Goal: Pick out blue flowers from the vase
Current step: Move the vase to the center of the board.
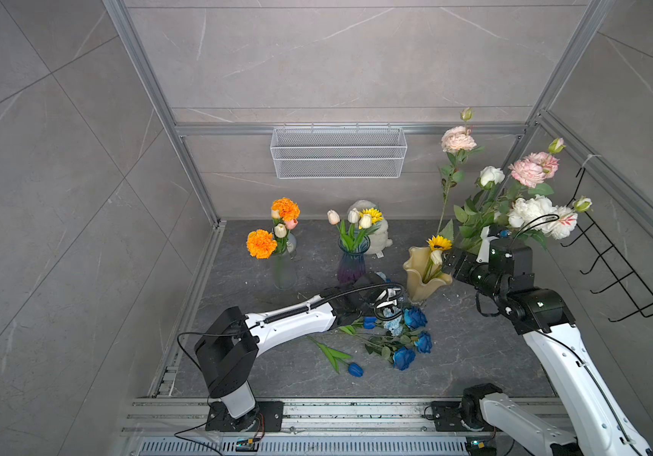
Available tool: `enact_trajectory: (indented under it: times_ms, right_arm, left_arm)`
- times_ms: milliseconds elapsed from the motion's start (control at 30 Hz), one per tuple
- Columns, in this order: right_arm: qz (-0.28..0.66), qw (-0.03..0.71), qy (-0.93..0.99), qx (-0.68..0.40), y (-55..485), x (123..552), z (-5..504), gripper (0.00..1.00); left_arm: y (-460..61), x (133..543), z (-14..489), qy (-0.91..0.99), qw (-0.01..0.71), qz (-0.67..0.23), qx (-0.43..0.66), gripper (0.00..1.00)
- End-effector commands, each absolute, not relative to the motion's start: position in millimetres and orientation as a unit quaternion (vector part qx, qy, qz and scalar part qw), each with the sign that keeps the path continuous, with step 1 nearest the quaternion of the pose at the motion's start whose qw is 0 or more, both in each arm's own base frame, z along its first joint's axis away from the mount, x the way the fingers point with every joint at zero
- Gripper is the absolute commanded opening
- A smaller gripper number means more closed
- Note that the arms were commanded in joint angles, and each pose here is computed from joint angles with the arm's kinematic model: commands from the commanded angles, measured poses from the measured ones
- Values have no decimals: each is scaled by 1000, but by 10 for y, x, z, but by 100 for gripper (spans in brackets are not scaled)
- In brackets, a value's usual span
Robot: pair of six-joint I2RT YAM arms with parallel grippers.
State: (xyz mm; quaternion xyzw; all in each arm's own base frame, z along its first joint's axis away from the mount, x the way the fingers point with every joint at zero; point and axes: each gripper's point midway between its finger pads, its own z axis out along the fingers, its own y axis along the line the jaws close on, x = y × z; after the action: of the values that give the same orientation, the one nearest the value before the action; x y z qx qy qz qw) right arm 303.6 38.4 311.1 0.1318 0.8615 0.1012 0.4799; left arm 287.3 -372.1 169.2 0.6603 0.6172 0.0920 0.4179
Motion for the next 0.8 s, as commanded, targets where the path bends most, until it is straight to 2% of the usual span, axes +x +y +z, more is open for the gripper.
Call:
enact_trajectory:
  times_ms: [0,267,533,767]
  right_arm:
    - [113,488,857,119,419,2955,3106,100]
    - [119,506,847,112,411,2850,3123,99]
    - [109,521,839,112,345,2735,3096,100]
    - [96,542,827,112,264,2602,3073,100]
  left_arm:
    - [-3739,2883,2130,623,463,64,628,57]
    - [-3732,2866,2214,630,469,47,617,61]
    - [-3668,2854,2356,647,478,20,594,74]
    - [-3554,2893,2465,667,484,-7,566,90]
